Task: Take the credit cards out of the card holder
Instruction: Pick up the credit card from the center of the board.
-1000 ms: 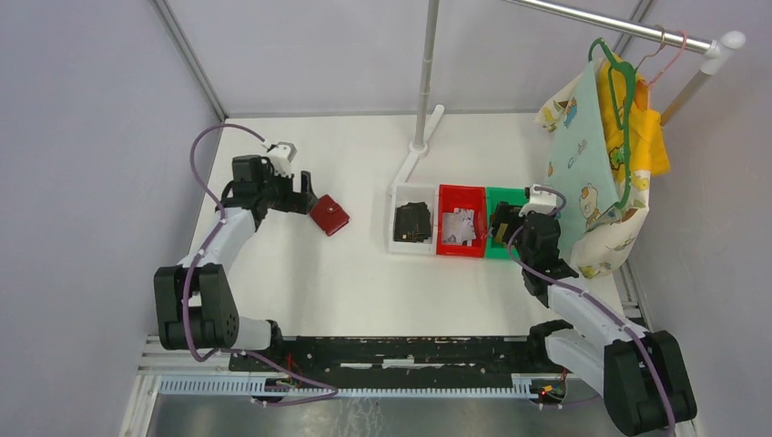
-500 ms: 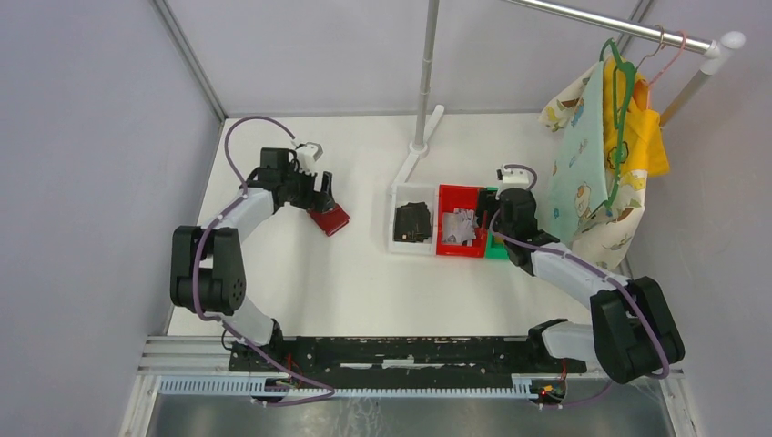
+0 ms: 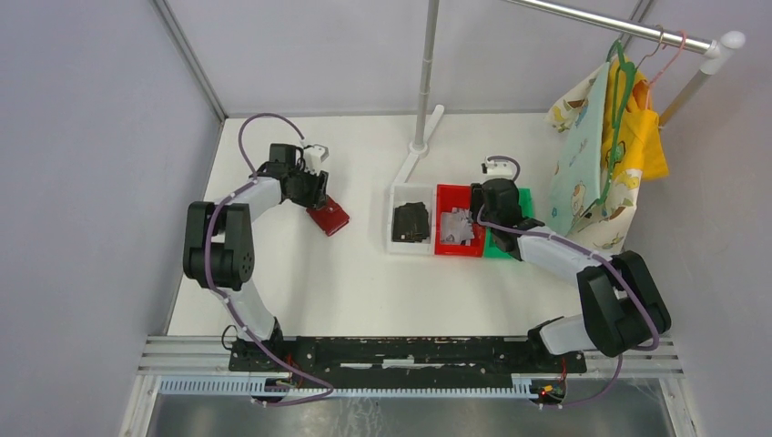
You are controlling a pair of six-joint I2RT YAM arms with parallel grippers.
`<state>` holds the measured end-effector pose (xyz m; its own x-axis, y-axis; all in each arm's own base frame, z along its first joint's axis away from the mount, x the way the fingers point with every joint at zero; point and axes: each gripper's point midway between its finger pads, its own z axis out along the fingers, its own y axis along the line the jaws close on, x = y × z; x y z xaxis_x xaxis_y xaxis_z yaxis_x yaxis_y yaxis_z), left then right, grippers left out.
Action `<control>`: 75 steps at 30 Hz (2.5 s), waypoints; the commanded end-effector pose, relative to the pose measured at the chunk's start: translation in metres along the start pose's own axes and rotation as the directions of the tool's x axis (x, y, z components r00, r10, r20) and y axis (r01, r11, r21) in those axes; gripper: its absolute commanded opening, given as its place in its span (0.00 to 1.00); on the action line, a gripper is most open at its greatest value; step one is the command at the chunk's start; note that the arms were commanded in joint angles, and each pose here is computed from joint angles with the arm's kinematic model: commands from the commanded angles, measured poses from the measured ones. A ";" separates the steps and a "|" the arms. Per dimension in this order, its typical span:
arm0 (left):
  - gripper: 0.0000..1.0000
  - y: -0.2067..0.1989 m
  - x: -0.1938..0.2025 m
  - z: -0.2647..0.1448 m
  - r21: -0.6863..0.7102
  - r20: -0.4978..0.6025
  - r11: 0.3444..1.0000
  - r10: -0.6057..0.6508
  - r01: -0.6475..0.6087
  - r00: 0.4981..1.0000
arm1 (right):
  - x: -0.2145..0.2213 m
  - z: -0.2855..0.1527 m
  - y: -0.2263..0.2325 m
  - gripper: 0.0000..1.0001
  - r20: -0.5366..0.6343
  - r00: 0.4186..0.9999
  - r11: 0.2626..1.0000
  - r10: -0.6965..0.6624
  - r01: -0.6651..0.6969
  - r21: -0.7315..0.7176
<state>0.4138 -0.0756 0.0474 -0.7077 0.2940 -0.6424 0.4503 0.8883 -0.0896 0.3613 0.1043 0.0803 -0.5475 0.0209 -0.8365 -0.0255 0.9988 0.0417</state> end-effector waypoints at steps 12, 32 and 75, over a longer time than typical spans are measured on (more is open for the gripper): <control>0.11 -0.035 0.030 -0.007 0.179 -0.031 0.977 0.120 -0.113 0.992 | -0.028 0.006 0.019 0.32 0.060 0.993 0.993 0.105 -0.108 0.055; 0.93 -0.077 0.020 -0.052 0.285 -0.017 0.942 0.189 -0.176 0.982 | -0.059 -0.045 0.047 0.83 0.176 0.983 0.998 0.050 -0.043 -0.045; 0.02 -0.129 0.015 -0.132 0.486 0.119 0.711 0.522 -0.508 0.844 | -0.004 -0.179 0.299 0.94 0.155 0.973 0.331 -0.170 0.204 -0.921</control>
<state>0.2950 -0.1298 0.1132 -0.4543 0.6255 -0.6343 0.8630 0.4856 -0.1393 0.2110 0.3902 0.1529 -0.4589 -0.2102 -0.8633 -0.8244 0.4632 0.3254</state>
